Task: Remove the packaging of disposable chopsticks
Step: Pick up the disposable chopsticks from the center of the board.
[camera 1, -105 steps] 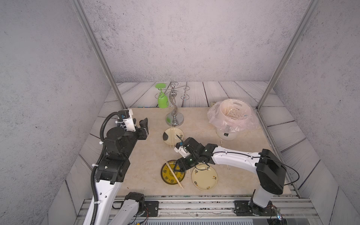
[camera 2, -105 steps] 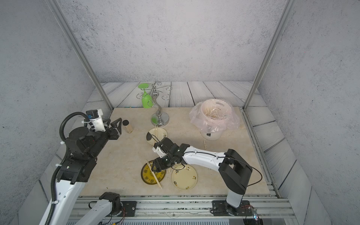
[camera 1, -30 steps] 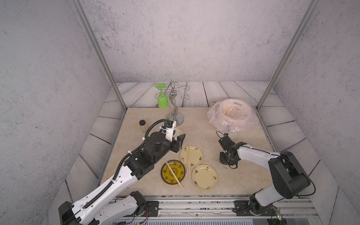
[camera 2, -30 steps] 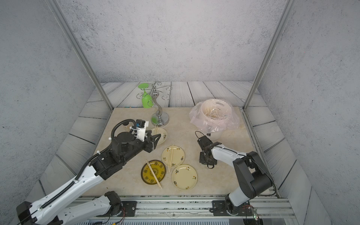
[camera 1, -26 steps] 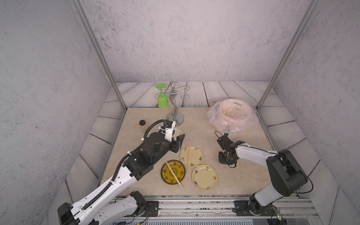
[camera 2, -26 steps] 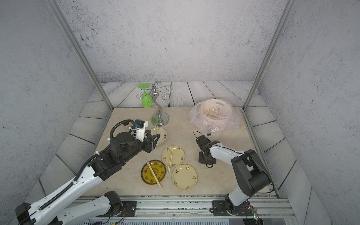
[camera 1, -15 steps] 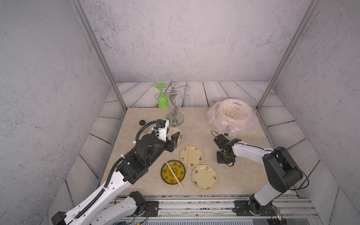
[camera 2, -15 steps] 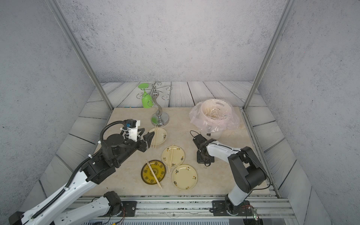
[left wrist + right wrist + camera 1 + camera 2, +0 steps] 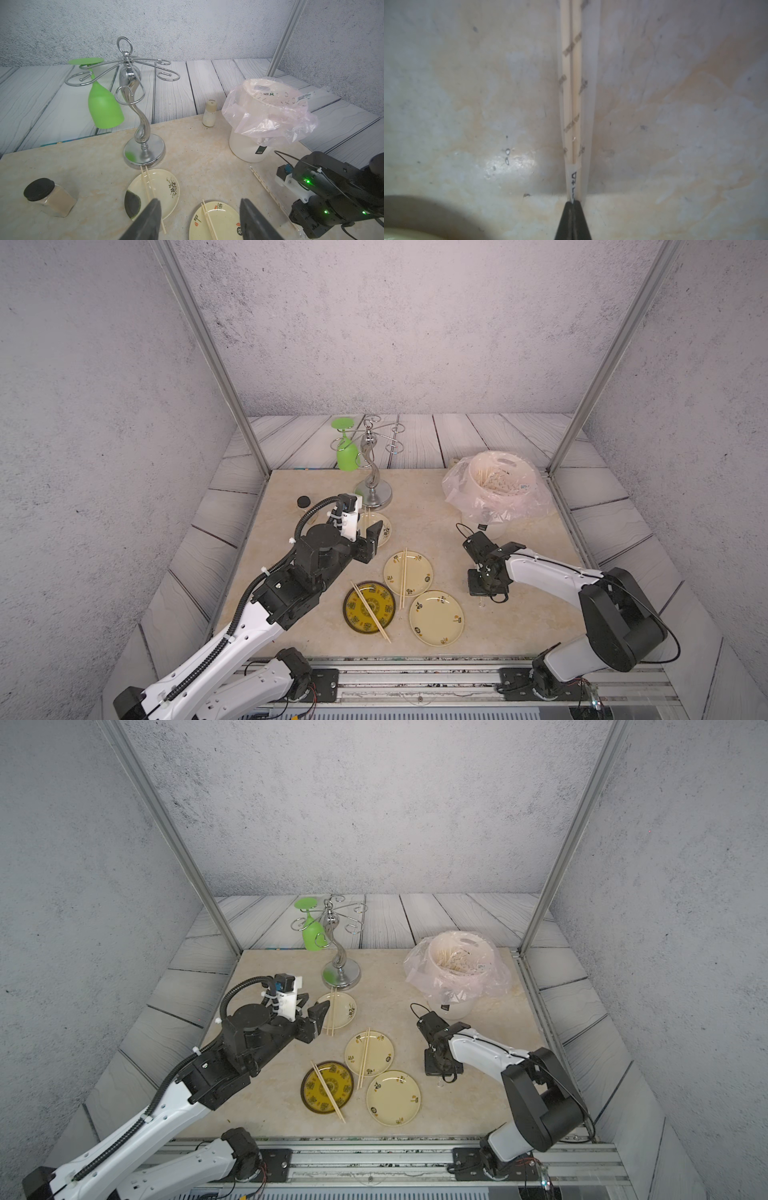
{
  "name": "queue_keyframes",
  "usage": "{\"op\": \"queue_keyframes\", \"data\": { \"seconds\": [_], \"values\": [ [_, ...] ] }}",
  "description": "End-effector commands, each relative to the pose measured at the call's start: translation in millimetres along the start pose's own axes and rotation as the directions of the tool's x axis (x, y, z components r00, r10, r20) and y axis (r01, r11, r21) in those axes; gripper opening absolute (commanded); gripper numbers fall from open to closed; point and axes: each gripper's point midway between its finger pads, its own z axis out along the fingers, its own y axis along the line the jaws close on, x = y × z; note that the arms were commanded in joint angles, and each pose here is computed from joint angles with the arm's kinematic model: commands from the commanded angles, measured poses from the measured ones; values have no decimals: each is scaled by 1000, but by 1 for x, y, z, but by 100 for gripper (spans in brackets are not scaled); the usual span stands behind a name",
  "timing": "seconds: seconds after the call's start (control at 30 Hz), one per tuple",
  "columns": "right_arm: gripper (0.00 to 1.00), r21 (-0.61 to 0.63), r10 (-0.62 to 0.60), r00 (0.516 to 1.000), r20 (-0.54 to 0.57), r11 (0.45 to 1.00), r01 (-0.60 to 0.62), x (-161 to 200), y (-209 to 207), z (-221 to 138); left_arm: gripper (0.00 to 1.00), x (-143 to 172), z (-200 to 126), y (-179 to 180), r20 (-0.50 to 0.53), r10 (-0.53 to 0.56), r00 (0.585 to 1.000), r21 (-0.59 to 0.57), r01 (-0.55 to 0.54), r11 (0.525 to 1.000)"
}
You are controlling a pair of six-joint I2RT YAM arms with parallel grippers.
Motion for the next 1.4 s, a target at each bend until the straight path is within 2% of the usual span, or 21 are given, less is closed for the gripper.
{"op": "queue_keyframes", "data": {
  "seconds": [0.0,0.1,0.3,0.47,0.63,0.83,0.93,1.13,1.37],
  "values": [
    [0,-25,2,999,42,1000,-1,-2,0,-12,62,0,3,4,4,13,1000,-18,-13,1000],
    [0,-52,-1,998,60,999,5,-2,2,-18,62,0,4,5,2,8,1000,-22,-8,1000],
    [0,-135,10,997,77,991,0,7,9,-26,63,-9,3,-9,24,-45,999,68,43,997],
    [0,-221,5,995,96,975,16,13,18,-32,64,-5,20,-30,-34,-125,992,187,129,974],
    [0,-323,-2,982,186,944,63,12,27,-52,65,6,36,-52,-115,-180,977,280,206,938],
    [0,-430,-36,956,290,888,164,11,41,-82,66,0,44,-65,-194,-269,944,332,321,887],
    [0,-498,-49,942,331,839,218,10,54,-95,67,-7,49,-70,-231,-319,919,362,385,849],
    [0,-607,-59,906,419,724,328,5,81,-124,67,-3,71,-83,-354,-410,841,401,533,745],
    [0,-643,-66,868,493,644,414,0,95,-153,67,14,96,-84,-414,-442,796,357,589,725]
  ]
}}
